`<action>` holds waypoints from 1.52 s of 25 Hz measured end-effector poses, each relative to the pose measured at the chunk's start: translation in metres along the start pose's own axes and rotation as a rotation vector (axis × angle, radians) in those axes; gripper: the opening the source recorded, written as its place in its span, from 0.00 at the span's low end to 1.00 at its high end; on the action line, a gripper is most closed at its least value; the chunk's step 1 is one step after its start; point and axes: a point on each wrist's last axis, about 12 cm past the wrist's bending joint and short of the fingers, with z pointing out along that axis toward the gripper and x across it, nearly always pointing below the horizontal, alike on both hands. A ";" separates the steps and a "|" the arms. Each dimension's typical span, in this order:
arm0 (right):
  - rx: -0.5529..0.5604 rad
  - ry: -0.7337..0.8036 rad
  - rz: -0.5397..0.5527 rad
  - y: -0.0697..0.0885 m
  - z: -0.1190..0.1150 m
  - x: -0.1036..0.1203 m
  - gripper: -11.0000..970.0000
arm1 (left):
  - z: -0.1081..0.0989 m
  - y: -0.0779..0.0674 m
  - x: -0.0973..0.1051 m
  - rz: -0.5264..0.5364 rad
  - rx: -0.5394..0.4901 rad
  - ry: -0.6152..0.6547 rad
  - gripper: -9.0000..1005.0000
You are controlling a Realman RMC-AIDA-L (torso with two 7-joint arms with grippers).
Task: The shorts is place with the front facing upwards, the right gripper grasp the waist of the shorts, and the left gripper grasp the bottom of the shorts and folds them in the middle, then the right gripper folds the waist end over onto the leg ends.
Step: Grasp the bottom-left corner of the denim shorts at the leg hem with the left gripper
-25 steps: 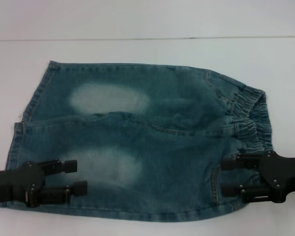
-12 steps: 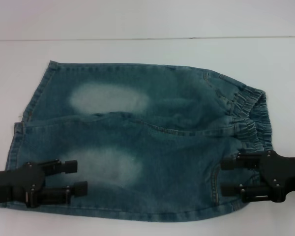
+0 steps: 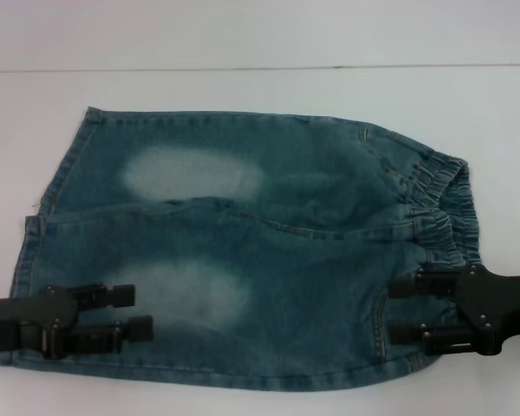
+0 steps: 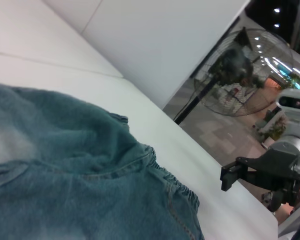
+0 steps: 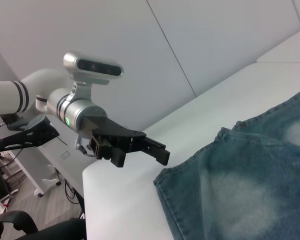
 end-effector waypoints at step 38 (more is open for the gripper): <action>0.011 -0.003 -0.045 -0.004 0.008 -0.006 0.78 | -0.065 0.030 -0.036 -0.549 -0.496 0.325 0.90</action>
